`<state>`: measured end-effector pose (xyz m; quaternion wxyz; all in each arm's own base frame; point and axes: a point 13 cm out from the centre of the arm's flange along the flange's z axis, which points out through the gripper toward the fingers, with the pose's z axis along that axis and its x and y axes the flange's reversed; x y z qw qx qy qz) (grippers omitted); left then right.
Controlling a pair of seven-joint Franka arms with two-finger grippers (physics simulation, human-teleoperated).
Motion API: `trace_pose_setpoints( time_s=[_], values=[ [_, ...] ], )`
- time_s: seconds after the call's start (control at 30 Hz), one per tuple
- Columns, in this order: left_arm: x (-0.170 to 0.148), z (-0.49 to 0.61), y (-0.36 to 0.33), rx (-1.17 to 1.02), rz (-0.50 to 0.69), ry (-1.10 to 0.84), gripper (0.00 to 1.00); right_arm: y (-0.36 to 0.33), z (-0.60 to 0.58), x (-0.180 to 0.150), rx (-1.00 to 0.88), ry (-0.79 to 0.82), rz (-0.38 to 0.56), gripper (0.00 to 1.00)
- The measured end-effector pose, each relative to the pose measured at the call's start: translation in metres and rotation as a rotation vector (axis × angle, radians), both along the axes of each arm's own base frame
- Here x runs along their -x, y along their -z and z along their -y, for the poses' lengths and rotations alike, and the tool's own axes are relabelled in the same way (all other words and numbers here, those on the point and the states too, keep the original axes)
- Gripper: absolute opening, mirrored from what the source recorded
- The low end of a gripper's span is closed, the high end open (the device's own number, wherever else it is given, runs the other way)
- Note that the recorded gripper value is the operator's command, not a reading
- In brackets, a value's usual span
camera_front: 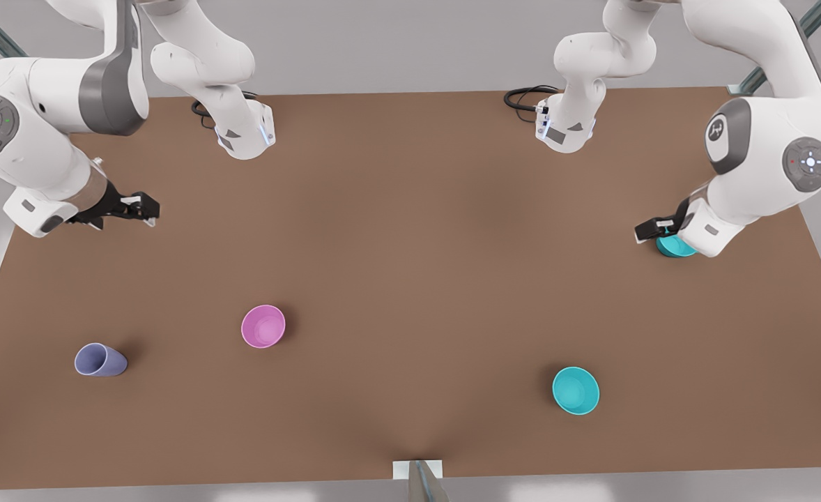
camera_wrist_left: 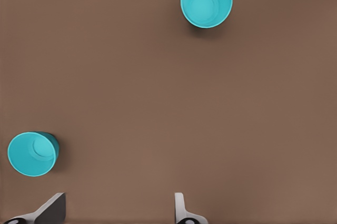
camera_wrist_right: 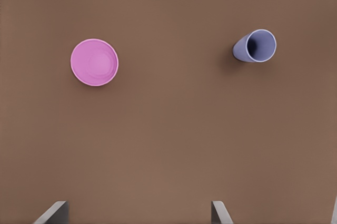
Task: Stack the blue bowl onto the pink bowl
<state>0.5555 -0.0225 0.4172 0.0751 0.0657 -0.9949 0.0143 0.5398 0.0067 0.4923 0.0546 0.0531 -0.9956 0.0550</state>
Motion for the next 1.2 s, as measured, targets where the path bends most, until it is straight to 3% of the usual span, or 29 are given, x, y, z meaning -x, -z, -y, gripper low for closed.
trace_pose_setpoints(
  time_s=[0.1,0.2,0.27,0.43,0.67,1.13,1.2],
  values=[
    [-0.001,-0.002,0.003,0.0,-0.005,0.004,1.0,0.016,-0.012,-0.018,-0.006,-0.031,-0.021,1.0],
    [-0.001,0.002,0.01,0.002,-0.02,0.015,1.0,0.148,-0.045,-0.052,-0.014,-0.079,-0.191,1.0],
    [0.0,0.005,0.012,0.003,-0.027,0.022,1.0,0.223,-0.071,-0.06,-0.018,-0.102,-0.256,1.0],
    [0.0,0.004,0.015,0.005,-0.036,0.028,1.0,0.318,-0.097,-0.072,-0.058,-0.063,-0.269,1.0],
    [0.001,0.003,0.015,0.006,-0.039,0.033,1.0,0.36,-0.111,-0.089,-0.112,0.03,-0.215,1.0],
    [0.001,0.002,0.016,0.008,-0.041,0.039,1.0,0.431,-0.097,-0.088,-0.155,0.195,-0.246,1.0],
    [0.001,0.002,0.016,0.008,-0.04,0.04,1.0,0.435,-0.096,-0.089,-0.158,0.209,-0.245,0.72]
  ],
)
